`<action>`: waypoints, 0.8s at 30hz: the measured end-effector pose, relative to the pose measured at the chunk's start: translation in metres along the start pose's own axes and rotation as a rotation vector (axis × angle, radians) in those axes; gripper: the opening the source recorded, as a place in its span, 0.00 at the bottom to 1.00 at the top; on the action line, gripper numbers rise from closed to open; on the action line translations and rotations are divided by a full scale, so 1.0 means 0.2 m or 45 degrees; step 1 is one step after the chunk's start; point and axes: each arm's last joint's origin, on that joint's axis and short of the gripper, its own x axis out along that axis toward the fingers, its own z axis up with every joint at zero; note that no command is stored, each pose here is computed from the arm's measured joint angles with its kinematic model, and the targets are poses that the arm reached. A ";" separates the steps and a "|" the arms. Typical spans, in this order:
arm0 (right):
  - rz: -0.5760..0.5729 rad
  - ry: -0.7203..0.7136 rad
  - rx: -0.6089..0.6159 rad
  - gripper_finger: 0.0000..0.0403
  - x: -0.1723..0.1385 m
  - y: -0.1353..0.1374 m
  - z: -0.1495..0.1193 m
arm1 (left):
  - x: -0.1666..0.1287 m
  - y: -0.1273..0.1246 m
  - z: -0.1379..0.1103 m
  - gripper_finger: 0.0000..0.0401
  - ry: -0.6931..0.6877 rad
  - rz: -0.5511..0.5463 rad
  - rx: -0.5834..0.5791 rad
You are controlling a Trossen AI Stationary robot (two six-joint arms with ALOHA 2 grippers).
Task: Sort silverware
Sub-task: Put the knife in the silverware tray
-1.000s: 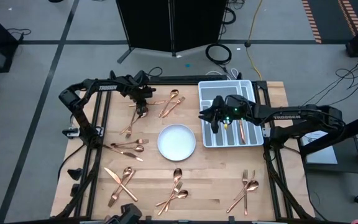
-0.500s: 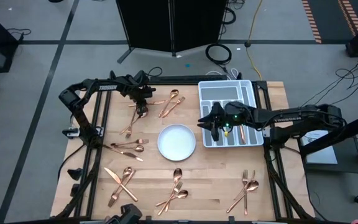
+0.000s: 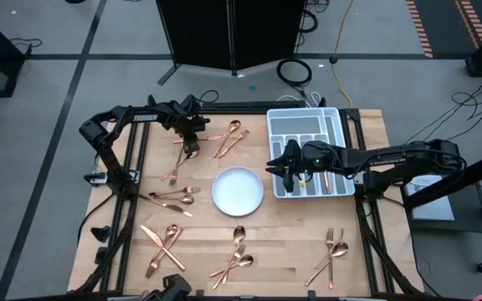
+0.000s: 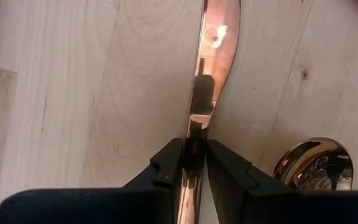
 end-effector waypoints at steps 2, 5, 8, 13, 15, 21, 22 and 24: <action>-0.001 0.000 0.000 0.25 0.00 0.00 0.00 | 0.00 0.00 0.00 0.17 0.000 0.000 0.000; 0.000 -0.001 0.000 0.25 0.00 0.00 0.00 | 0.00 0.00 0.00 0.15 0.001 0.000 0.001; -0.001 -0.001 0.000 0.25 0.00 0.00 0.00 | 0.00 0.00 0.00 0.11 0.001 0.000 0.001; -0.001 -0.001 -0.004 0.25 0.00 0.00 0.00 | 0.00 0.00 0.00 0.07 0.003 0.004 0.002; -0.001 -0.001 -0.005 0.25 0.00 0.00 0.00 | 0.00 0.00 0.00 0.08 0.001 0.006 0.002; -0.001 -0.002 -0.009 0.25 0.00 0.00 0.00 | 0.00 0.00 0.00 0.10 -0.007 0.013 0.004; -0.001 -0.002 -0.009 0.25 0.00 0.00 0.00 | 0.00 0.00 0.00 0.10 -0.008 0.013 0.004; 0.000 -0.002 -0.010 0.25 0.00 0.00 0.00 | 0.00 0.00 0.00 0.10 -0.008 0.014 0.006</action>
